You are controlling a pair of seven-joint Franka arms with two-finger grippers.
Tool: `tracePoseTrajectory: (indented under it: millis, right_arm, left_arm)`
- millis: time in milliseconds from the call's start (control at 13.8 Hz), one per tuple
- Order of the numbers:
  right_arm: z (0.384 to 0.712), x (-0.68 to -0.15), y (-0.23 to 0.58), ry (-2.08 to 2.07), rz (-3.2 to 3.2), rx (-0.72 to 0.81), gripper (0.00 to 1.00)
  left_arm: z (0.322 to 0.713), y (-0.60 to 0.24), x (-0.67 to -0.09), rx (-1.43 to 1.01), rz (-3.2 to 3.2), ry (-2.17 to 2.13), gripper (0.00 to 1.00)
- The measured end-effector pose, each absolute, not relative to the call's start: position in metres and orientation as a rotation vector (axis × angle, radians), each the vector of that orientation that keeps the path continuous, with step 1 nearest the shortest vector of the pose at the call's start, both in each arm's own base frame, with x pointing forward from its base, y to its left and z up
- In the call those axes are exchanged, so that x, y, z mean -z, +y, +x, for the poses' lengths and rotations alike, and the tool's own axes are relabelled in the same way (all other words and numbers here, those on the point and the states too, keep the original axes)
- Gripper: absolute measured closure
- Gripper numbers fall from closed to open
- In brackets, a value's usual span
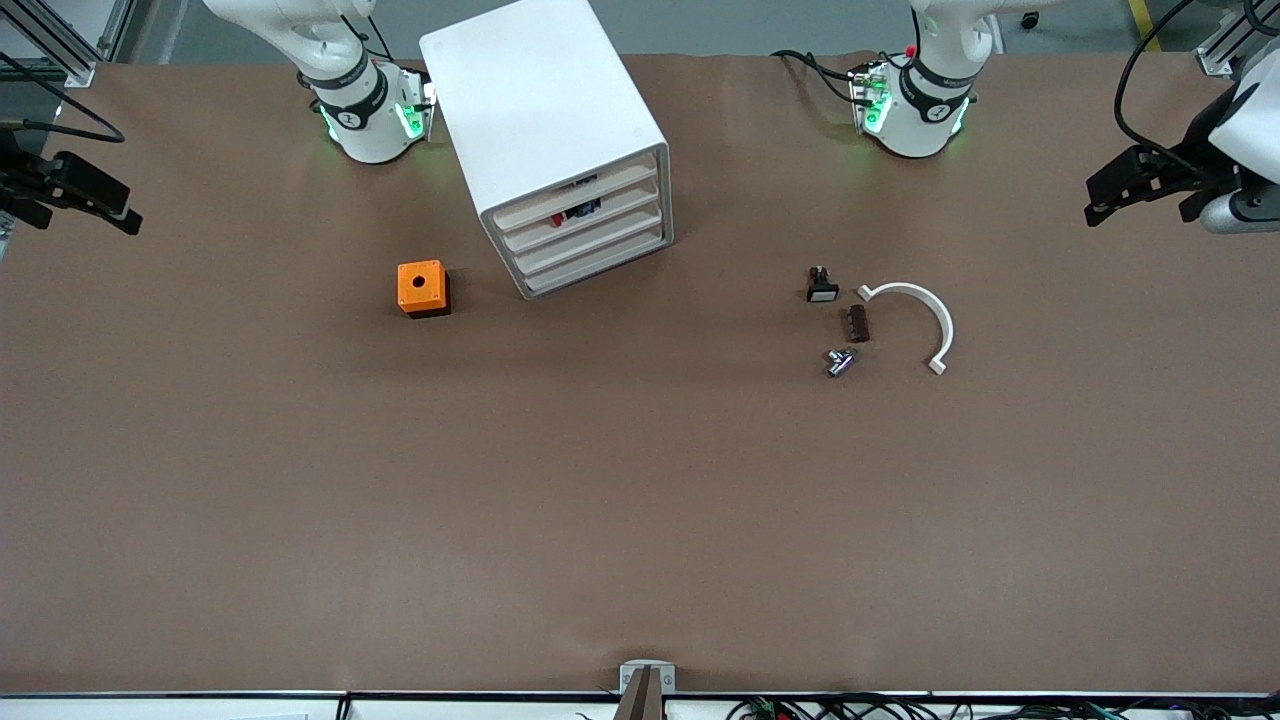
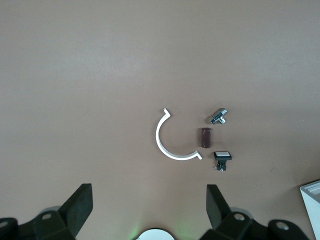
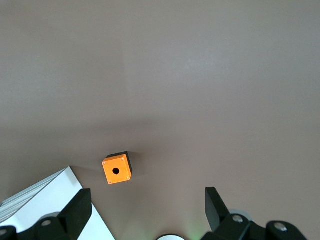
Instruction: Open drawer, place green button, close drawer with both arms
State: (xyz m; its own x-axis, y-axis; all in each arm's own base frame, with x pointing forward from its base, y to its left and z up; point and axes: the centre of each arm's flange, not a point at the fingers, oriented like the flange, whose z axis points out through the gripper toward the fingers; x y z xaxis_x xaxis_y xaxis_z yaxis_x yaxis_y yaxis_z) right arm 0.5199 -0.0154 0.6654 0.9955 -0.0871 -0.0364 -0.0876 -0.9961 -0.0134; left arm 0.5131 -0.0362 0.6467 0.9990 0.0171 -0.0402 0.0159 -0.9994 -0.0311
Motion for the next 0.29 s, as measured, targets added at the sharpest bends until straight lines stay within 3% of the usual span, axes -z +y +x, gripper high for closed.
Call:
tracePoseTrajectory:
  millis: [291]
  right_arm:
    - [0.5199, -0.6654, -0.0154, 0.137, -3.123, -0.056, 0.0]
  left_arm:
    - [0.5131, -0.0366, -0.6498, -0.053, -3.111, -0.025, 0.0]
